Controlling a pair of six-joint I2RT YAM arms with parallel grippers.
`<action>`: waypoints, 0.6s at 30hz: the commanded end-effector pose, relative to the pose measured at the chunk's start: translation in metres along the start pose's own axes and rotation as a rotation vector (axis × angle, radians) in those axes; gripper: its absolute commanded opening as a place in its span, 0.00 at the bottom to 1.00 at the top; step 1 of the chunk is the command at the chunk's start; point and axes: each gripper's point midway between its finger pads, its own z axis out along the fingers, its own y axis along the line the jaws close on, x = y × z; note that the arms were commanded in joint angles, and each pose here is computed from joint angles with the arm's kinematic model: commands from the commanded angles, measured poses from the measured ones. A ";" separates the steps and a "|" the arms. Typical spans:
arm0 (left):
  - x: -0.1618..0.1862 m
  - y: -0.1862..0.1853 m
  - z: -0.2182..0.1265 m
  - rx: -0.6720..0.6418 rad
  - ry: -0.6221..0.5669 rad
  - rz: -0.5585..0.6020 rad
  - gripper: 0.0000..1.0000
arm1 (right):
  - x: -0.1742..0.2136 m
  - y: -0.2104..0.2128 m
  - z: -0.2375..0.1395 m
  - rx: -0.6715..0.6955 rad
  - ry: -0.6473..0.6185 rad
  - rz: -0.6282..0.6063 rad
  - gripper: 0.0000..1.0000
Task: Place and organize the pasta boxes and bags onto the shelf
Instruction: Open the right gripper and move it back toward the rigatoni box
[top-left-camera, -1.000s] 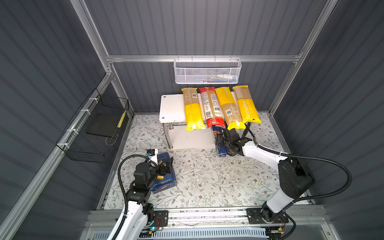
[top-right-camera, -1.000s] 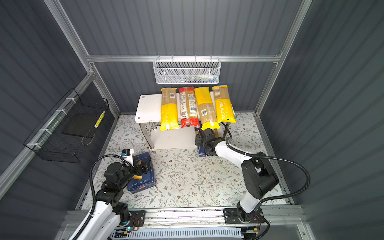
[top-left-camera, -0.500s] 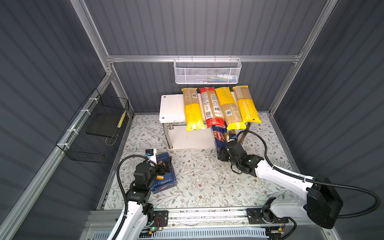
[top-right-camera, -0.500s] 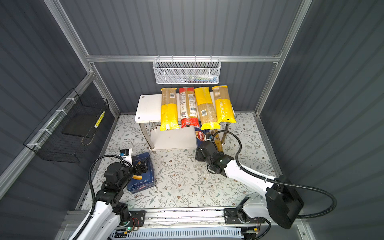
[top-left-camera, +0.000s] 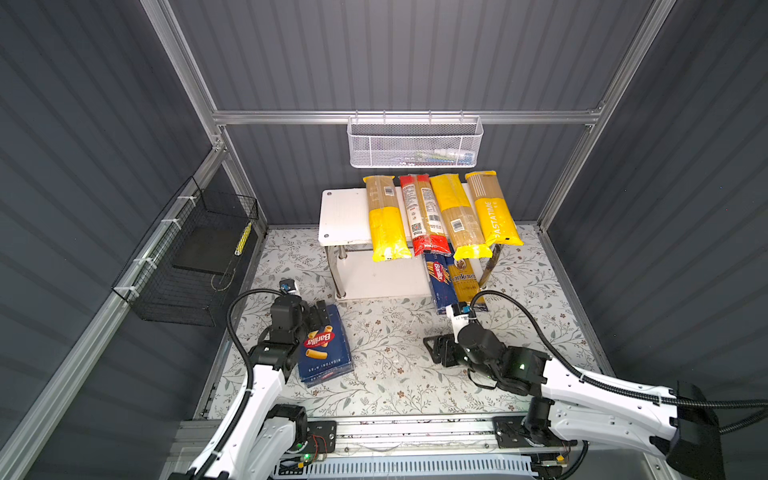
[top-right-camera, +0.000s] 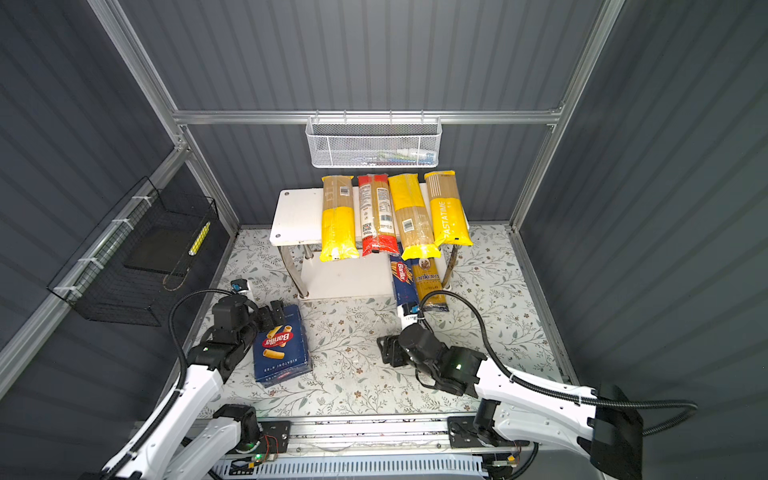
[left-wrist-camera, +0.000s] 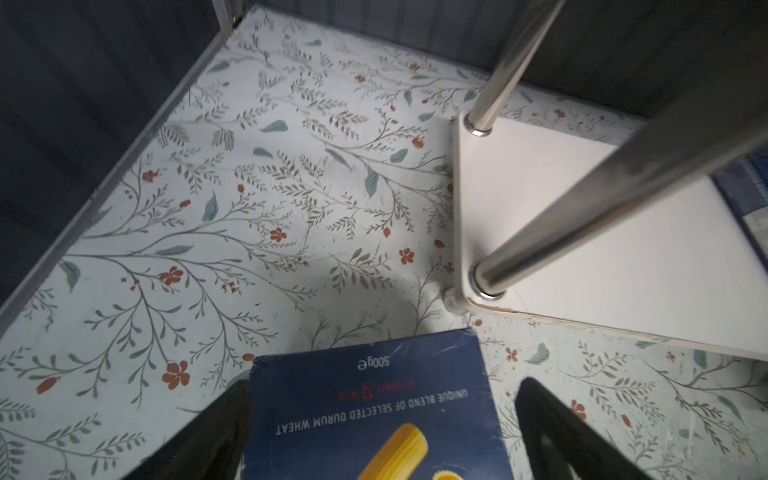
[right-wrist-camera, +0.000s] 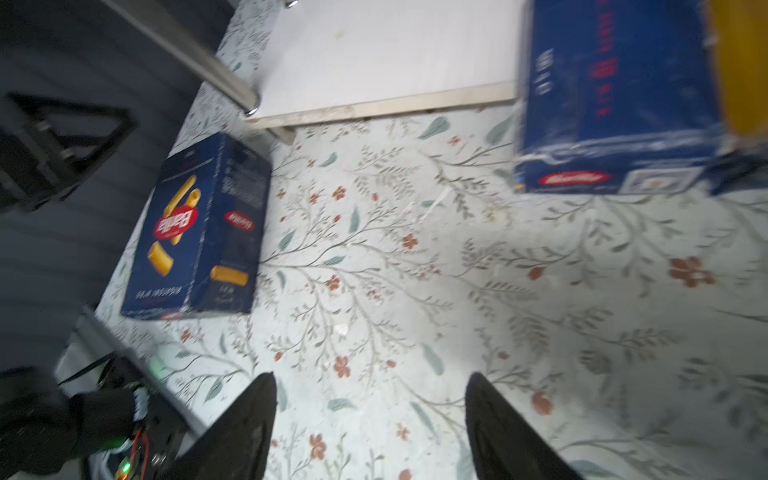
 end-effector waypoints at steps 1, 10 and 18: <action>0.000 0.002 0.022 0.073 0.046 -0.067 0.99 | 0.023 0.035 0.009 -0.103 0.042 0.009 0.73; -0.020 0.005 0.045 0.073 -0.032 -0.014 1.00 | 0.081 0.130 0.062 -0.312 0.143 -0.003 0.74; -0.034 0.006 0.058 0.106 -0.051 0.027 1.00 | 0.098 0.177 0.099 -0.416 0.196 -0.040 0.75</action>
